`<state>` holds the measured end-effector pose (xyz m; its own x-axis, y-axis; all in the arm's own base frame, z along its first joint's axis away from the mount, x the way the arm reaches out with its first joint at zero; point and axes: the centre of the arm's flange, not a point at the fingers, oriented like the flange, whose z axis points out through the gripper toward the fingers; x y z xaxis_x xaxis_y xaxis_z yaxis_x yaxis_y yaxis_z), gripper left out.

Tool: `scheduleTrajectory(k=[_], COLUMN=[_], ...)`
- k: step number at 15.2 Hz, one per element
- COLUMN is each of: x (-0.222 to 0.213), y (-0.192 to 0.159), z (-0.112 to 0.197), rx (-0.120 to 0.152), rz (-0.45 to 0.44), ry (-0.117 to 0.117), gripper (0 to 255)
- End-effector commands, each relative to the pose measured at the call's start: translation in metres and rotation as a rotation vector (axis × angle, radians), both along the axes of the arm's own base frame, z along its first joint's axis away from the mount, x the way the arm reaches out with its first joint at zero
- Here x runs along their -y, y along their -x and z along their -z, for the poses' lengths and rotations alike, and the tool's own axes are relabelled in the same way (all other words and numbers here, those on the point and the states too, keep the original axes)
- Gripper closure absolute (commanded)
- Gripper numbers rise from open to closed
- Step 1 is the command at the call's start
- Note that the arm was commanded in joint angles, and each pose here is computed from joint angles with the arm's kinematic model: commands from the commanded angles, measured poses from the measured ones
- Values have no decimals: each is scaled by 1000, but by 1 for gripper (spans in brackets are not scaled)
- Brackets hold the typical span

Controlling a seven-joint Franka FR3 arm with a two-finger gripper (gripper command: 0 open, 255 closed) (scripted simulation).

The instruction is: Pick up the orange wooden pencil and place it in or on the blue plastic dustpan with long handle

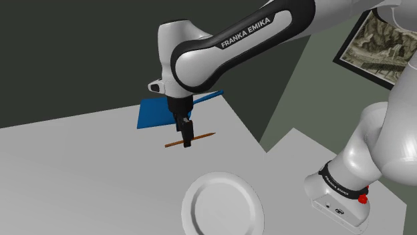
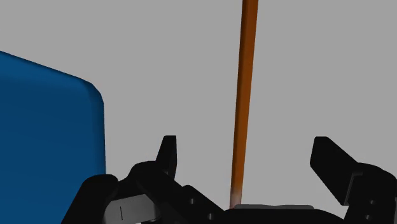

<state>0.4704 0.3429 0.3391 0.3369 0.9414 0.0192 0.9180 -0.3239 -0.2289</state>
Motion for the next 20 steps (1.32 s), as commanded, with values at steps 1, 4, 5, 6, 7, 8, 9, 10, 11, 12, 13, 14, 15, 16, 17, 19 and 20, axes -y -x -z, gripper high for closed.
scheduleTrajectory(k=[1,4,5,6,7,8,9,10,11,12,13,14,15,16,17,19,20], x=[0,0,0,0,0,0,0,0,0,0,0,0,0,0,0,0,0], y=[0,0,0,0,0,0,0,0,0,0,0,0,0,0,0,0,0], z=[0,0,0,0,0,0,0,0,0,0,-5,-10,-16,-21,-26,-37,-42], rx=[0,0,0,0,0,0,0,0,0,0,0,0,0,0,0,0,0], rz=[0,0,0,0,0,0,0,0,0,0,0,0,0,0,0,0,0], ry=[0,0,0,0,0,0,0,0,0,0,0,0,0,0,0,0,0], gripper=[0,255,255,255,255,255,255,255,255,255,255,255,255,255,255,255,255])
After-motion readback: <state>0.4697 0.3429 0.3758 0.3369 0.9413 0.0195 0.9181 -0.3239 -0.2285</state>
